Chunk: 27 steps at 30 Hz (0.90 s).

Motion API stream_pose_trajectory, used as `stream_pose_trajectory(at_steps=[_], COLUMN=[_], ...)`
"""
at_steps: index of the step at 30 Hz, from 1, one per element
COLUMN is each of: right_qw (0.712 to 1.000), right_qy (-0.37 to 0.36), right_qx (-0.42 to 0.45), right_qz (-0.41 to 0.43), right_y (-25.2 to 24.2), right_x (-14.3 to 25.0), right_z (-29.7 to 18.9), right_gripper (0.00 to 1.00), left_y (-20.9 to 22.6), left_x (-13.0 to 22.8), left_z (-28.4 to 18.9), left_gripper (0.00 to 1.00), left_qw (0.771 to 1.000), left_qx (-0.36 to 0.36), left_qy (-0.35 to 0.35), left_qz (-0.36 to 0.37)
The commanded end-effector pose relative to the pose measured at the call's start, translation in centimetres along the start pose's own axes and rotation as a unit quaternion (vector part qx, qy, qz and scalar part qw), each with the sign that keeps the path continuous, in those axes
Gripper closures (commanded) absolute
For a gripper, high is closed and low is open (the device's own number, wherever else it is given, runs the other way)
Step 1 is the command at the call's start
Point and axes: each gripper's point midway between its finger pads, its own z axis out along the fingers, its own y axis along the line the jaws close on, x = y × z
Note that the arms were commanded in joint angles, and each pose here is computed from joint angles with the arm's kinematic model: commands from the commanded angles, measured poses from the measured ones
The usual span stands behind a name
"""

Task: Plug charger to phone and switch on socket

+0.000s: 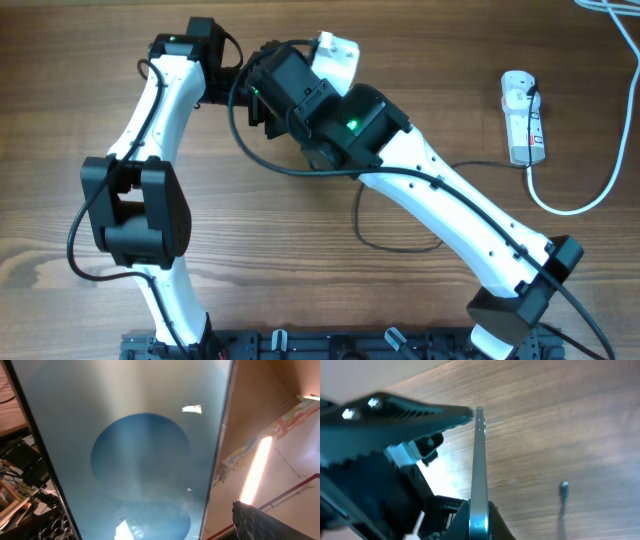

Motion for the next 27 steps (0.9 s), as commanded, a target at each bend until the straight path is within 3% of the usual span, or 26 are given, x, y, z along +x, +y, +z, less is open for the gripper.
stream_pose_trajectory(at_steps=[1, 8, 10, 13, 27], right_qw=[0.981, 0.926, 0.902, 0.879, 0.870], right_qy=[-0.023, -0.024, -0.024, -0.028, -0.051], right_qx=[0.010, 0.008, 0.019, 0.031, 0.000], right_qz=[0.193, 0.376, 0.430, 0.476, 0.490], right_y=[-0.5, -0.8, -1.3, -2.0, -2.1], right_x=[-1.0, -1.0, -0.7, -0.5, -2.4], right_z=[-0.1, -0.4, -0.5, -0.6, -2.4], right_gripper=[0.96, 0.95, 0.95, 0.95, 0.95], left_y=[-1.4, -1.4, -1.2, -0.8, -0.7], left_x=[1.7, 1.6, 1.5, 1.0, 0.4], left_z=[0.0, 0.0, 0.0, 0.0, 0.0], left_gripper=[0.00, 0.01, 0.12, 0.13, 0.40], left_qw=[0.999, 0.999, 1.000, 1.000, 1.000], left_qx=[0.009, 0.008, 0.005, -0.010, -0.018], left_qy=[0.009, 0.008, 0.005, -0.009, -0.021], left_qz=[0.030, 0.030, 0.030, 0.012, -0.007])
